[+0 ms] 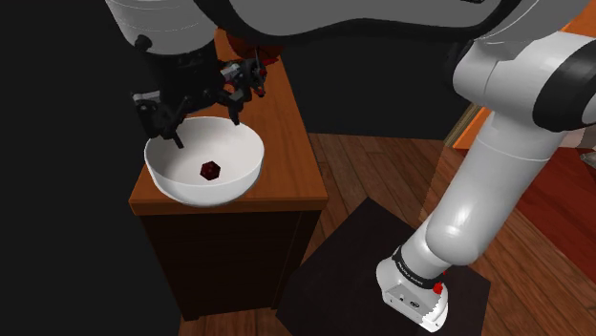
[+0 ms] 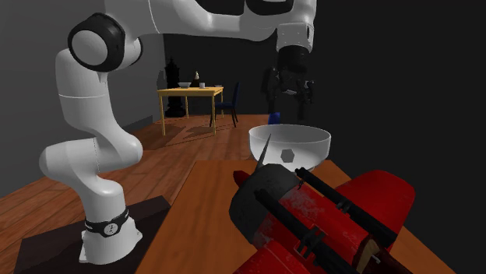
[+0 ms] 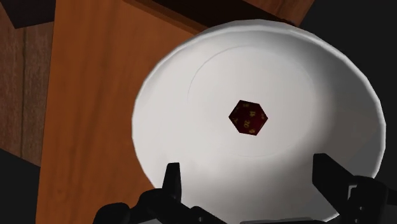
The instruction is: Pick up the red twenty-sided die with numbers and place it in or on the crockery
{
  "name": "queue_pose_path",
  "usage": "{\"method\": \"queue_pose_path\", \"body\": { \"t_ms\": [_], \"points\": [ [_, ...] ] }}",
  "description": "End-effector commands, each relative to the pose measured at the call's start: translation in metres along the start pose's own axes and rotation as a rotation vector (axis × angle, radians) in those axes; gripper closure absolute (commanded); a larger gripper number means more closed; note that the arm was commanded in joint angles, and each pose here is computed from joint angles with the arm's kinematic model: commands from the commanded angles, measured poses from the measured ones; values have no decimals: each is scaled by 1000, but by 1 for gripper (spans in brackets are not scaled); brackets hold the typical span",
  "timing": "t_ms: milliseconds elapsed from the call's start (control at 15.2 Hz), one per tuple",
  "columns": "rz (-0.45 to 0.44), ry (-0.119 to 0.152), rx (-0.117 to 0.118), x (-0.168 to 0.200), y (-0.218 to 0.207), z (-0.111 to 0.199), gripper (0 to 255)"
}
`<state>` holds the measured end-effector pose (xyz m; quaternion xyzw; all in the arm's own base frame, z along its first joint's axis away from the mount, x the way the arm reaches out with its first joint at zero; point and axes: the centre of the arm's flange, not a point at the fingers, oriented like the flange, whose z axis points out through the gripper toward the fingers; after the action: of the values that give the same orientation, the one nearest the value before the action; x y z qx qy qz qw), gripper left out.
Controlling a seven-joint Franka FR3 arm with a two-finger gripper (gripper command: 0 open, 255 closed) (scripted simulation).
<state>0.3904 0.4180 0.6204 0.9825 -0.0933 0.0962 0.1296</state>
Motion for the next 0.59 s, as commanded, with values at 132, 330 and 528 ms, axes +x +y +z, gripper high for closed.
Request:
{"method": "queue_pose_path", "body": {
  "t_ms": [132,330,528],
  "points": [
    [1,-1,-2,1,-2,-34,0],
    [1,-1,-2,1,-2,-34,0],
    [1,-1,-2,1,-2,-34,0]
  ]
}}
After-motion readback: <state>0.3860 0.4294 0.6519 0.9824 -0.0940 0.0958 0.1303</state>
